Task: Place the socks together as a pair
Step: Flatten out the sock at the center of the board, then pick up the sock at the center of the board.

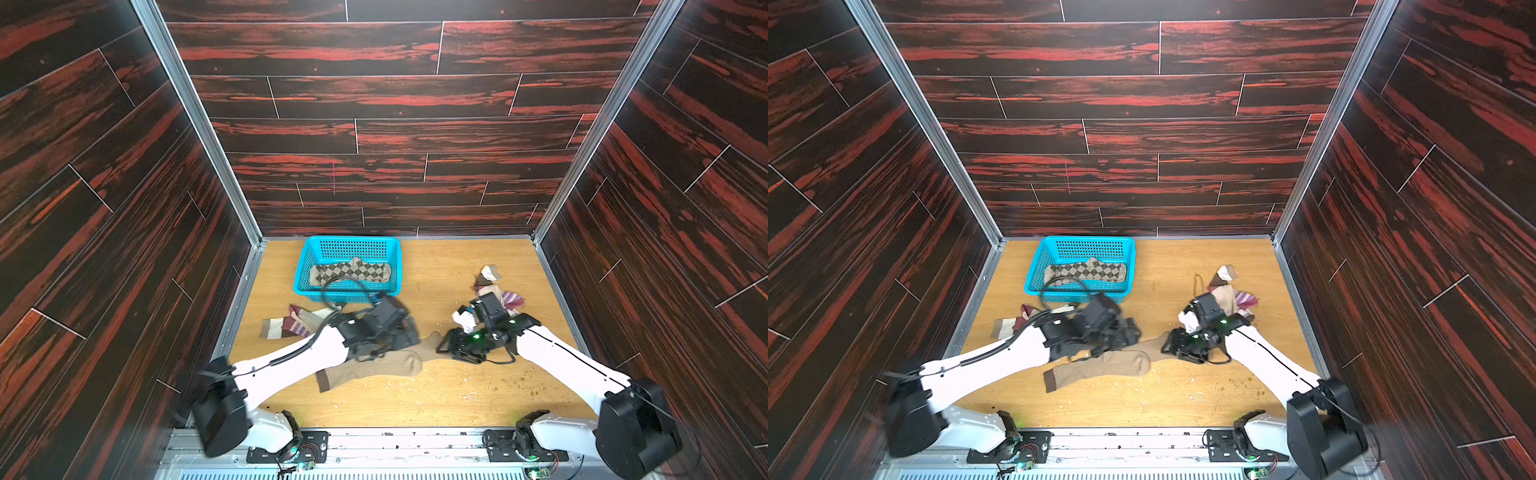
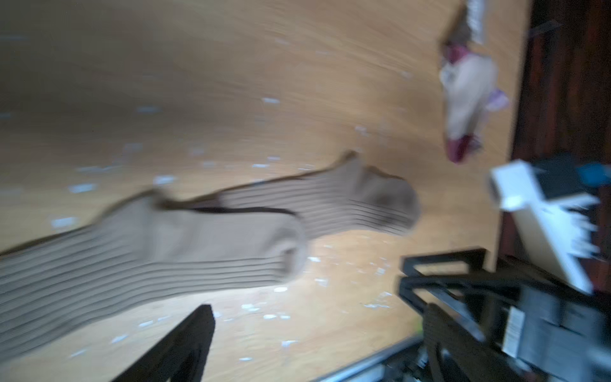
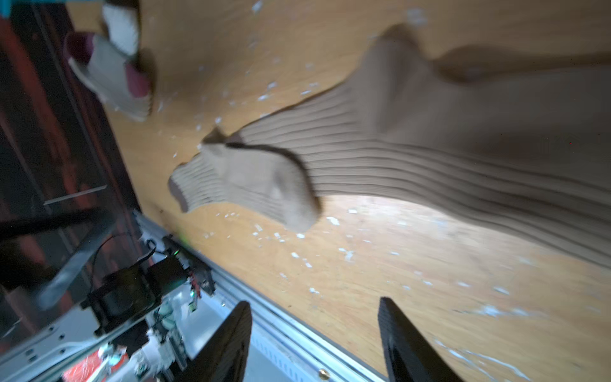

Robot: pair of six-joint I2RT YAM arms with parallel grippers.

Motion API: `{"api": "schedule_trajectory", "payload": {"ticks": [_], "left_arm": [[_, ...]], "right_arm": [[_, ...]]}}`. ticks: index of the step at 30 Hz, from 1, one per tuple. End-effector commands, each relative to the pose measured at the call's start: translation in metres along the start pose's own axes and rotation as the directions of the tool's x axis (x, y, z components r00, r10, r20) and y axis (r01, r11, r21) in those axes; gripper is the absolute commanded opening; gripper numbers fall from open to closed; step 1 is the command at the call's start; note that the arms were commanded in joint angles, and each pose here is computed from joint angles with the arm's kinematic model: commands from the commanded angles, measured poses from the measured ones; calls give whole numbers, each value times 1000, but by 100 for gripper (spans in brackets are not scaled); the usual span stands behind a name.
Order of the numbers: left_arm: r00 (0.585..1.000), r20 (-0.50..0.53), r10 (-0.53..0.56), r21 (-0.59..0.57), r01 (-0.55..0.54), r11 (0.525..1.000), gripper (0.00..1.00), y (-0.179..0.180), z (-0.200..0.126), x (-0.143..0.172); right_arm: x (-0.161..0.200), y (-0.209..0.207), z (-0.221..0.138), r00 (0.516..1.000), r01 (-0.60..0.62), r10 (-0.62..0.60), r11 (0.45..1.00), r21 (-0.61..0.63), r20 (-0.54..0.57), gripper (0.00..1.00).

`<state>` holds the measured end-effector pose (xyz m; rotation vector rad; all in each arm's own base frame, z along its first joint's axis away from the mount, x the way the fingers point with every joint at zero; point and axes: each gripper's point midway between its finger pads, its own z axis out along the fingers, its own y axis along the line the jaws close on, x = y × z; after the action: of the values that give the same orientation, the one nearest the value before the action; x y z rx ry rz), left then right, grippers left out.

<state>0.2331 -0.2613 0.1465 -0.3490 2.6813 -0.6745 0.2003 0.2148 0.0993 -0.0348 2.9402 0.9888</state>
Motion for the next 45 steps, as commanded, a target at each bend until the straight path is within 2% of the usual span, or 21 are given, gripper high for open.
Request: {"api": "schedule_trajectory", "payload": {"ticks": [1,6,8,11,17,23,27,30,32,33,36,40,45], "left_arm": [[985,106,-135,-169,152,974,100,88,-27,-4],[959,167,-228,-292,269,918,95,166,-58,7],[947,182,-264,-317,310,896,92,189,-59,14],[939,178,-295,-318,338,886,89,204,-50,22],[948,139,-286,-313,316,896,84,208,-25,27],[951,98,-293,-345,309,886,72,219,-1,32],[953,67,-297,-452,294,842,57,237,1,41],[956,46,-290,-478,276,834,48,243,6,45],[957,44,-287,-486,271,831,32,245,7,46],[958,41,-284,-486,267,832,23,245,8,46],[962,20,-274,-471,251,846,12,240,10,46],[971,-22,-239,-453,204,868,7,228,6,42],[981,7,-193,-351,183,918,5,194,-14,20]], "right_arm": [[8,19,21,997,45,-45,999,-5,-64,60],[15,19,44,995,32,-30,999,21,-98,55],[16,16,51,993,44,-38,998,50,-112,53],[17,18,58,991,57,-49,997,59,-129,51],[21,16,76,986,66,-51,994,87,-161,49],[15,8,85,988,62,-41,989,138,-151,42],[15,7,89,987,61,-38,987,146,-153,32],[15,3,91,988,59,-34,985,161,-152,25],[13,2,92,989,57,-32,984,168,-144,17],[13,2,92,990,57,-34,984,166,-140,11],[12,5,88,991,58,-39,986,159,-124,1],[11,14,78,992,67,-52,988,139,-112,0],[8,31,54,994,89,-82,989,115,-70,0]]}}
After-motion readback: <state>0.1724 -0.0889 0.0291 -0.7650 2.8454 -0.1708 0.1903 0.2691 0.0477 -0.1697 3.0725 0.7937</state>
